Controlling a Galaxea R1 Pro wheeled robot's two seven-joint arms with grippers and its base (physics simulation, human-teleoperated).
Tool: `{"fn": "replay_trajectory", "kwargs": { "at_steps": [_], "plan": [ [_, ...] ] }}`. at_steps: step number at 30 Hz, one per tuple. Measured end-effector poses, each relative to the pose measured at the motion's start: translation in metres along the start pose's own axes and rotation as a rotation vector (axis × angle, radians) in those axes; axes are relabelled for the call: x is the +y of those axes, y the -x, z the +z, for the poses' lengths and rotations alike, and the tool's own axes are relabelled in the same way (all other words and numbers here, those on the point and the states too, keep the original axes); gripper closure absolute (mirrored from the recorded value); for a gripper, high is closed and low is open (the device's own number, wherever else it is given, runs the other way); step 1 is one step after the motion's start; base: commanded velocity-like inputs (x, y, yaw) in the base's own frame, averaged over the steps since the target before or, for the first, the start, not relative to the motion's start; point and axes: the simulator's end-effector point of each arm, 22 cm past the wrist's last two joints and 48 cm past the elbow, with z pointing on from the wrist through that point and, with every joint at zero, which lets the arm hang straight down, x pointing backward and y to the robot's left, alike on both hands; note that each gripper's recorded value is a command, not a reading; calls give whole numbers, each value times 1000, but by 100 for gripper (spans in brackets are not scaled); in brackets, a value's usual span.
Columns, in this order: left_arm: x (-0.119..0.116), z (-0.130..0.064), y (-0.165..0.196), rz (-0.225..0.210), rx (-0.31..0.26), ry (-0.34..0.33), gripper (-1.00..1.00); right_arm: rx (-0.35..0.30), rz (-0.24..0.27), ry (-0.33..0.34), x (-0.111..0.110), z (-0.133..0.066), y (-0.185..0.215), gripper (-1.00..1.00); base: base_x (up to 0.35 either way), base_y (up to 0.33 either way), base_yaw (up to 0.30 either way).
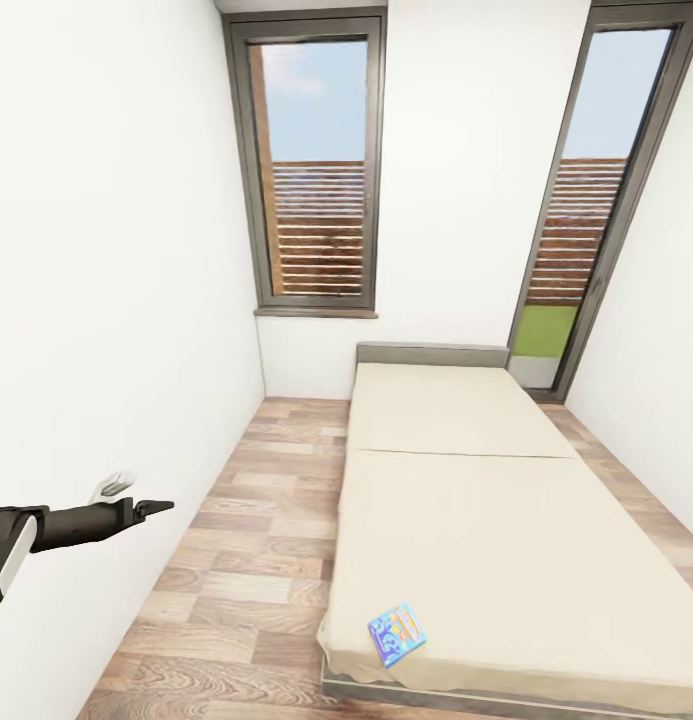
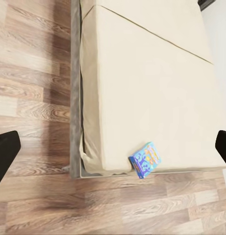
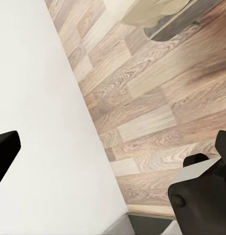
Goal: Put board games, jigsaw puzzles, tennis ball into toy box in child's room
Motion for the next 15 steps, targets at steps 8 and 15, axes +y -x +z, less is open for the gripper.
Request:
{"fn": "replay_trajectory", "kwargs": {
  "at_steps": [8,15],
  "plan": [
    [0,0,0,0,0,0,-100,-1,0,0,0,0,0,-100,0,90,0],
    [0,0,0,0,0,0,-100,0,0,0,0,0,0,-100,0,11,0]
  ]
}}
